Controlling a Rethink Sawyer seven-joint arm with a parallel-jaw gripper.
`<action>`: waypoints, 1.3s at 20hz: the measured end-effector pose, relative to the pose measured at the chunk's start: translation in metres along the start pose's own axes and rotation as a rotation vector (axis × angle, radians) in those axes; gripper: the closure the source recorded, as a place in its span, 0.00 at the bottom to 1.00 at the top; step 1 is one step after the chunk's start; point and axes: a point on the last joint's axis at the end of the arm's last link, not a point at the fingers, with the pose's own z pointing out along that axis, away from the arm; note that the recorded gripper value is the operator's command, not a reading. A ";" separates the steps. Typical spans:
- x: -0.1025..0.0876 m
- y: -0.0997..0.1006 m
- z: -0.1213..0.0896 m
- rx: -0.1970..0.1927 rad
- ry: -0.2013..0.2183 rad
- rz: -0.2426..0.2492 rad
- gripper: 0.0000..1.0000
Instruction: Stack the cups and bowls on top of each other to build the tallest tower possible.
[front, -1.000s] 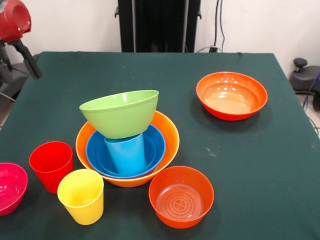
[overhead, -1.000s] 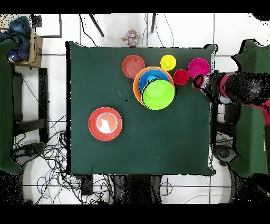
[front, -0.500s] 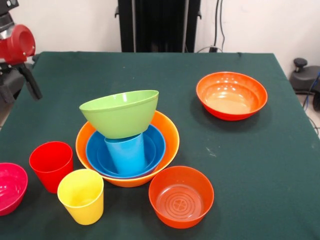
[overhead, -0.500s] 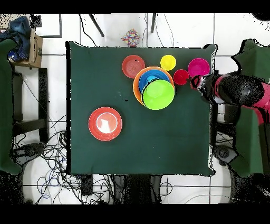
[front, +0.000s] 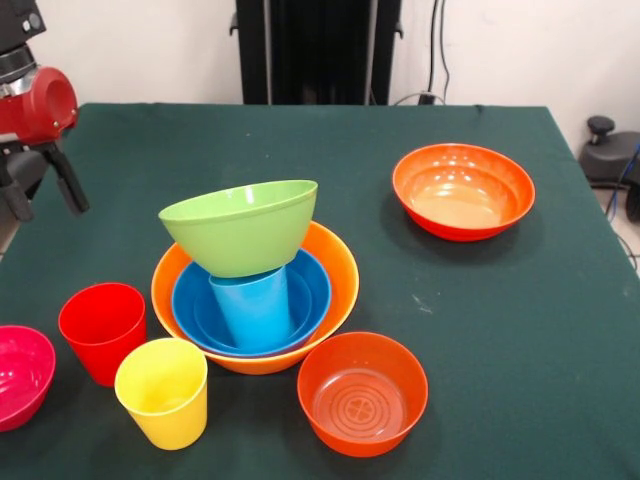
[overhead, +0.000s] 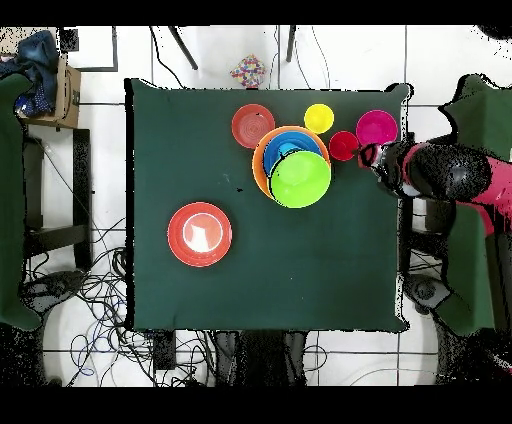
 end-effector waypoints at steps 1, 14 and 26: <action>0.000 0.000 0.000 0.001 -0.004 -0.001 0.00; 0.002 -0.014 0.029 0.121 -0.114 -0.099 0.00; 0.020 -0.013 0.082 0.125 -0.183 -0.148 0.00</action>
